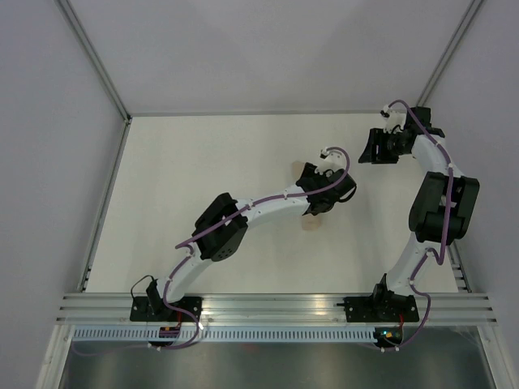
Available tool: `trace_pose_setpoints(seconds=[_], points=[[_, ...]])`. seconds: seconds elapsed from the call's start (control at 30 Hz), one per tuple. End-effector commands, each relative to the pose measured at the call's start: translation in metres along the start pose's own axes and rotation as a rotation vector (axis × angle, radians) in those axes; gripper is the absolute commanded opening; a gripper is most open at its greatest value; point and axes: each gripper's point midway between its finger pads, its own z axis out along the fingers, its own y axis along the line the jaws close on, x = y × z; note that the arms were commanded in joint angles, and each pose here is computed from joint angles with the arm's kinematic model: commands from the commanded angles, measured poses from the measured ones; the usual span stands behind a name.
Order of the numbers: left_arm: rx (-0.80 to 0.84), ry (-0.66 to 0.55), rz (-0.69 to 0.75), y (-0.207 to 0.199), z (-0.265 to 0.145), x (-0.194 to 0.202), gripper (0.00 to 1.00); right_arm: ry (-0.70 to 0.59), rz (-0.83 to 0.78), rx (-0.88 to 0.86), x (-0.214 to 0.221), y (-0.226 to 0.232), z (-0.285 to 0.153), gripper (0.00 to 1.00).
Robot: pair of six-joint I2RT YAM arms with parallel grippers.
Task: Fold the napkin, place the utensils inside, and roll it up
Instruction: Roll the napkin at the center of the board.
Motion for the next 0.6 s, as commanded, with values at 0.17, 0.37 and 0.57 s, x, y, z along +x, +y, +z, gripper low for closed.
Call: trace_pose_setpoints(seconds=[0.17, 0.37, 0.57], points=[[-0.031, -0.011, 0.052, -0.019, 0.000, 0.005, 0.61, -0.015, -0.002, -0.001, 0.003, 0.002, -0.022, 0.62], [-0.055, 0.009, 0.090, -0.018, 0.007, 0.017, 0.61, -0.007, -0.004, -0.010, 0.009, -0.001, -0.023, 0.62], [-0.044, 0.042, 0.110, -0.024, 0.014, 0.033, 0.57, -0.007, 0.005, -0.014, 0.011, -0.005, -0.025, 0.62]])
